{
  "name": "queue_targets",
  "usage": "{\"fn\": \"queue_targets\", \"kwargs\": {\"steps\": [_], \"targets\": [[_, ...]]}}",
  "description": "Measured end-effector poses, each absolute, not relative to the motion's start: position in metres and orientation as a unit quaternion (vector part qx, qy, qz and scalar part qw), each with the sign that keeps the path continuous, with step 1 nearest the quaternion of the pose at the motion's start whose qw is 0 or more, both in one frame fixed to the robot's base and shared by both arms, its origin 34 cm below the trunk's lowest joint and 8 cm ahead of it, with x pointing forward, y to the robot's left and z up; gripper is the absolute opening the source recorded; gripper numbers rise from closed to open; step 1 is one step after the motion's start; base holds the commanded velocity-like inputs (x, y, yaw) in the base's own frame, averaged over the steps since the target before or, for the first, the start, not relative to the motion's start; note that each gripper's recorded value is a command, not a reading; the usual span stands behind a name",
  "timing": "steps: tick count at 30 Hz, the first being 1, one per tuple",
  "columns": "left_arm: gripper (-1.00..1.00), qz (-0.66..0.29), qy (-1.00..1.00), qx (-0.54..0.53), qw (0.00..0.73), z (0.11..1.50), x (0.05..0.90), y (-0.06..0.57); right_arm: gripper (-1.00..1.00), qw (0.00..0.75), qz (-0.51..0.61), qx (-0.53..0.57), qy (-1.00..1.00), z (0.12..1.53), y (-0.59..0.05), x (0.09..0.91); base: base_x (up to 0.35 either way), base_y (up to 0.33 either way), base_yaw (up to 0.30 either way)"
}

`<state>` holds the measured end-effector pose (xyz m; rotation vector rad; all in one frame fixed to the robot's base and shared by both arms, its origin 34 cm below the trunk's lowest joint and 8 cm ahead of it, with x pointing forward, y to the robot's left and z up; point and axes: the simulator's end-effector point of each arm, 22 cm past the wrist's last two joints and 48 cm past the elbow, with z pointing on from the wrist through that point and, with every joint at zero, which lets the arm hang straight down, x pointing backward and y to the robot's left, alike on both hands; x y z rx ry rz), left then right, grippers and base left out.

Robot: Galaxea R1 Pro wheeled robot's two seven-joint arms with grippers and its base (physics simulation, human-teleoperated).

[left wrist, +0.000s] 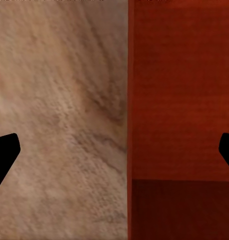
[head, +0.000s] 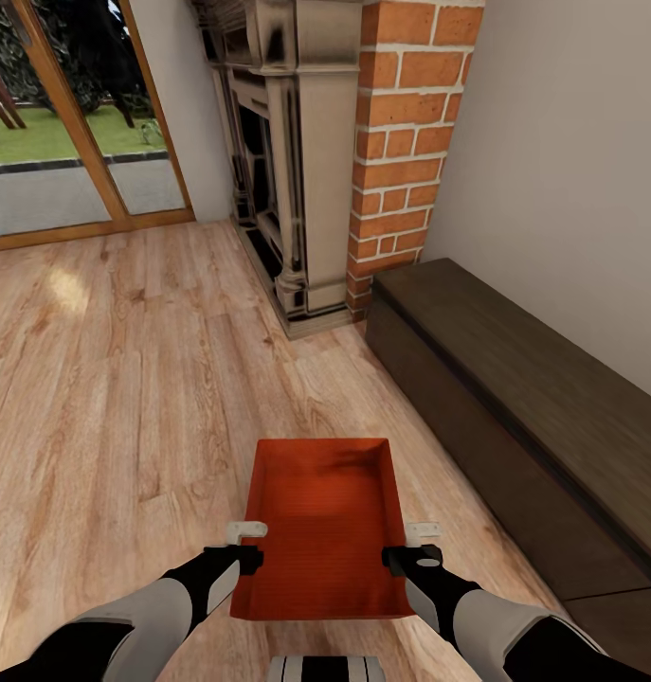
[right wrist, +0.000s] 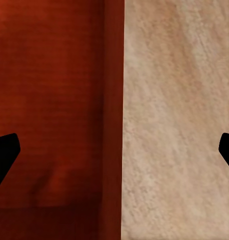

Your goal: Move the two storage containers from the living room to the garage. In the garage, place one container on the floor and stack the other container on top of it (either order is fine).

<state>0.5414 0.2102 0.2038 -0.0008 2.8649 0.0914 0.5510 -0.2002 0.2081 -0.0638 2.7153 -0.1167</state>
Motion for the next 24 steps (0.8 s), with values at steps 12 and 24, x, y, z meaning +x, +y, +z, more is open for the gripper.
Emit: {"fn": "queue_targets", "kwargs": {"steps": [12, 24], "targets": [[1.00, 0.032, 0.990, 0.000, 0.137, 0.2036, 0.5411, 0.2105, 1.00, 0.210, -0.042, -0.023, 0.977, 0.2081, -0.2002, 0.5509, 0.000, 0.000, 0.000], [-1.00, 0.028, 0.990, 0.002, 0.137, 0.2035, 0.5413, 0.2093, -1.00, 0.208, -0.042, -0.024, 0.977, 0.2078, -0.2002, 0.5504, 0.000, 0.000, 0.000]]}}
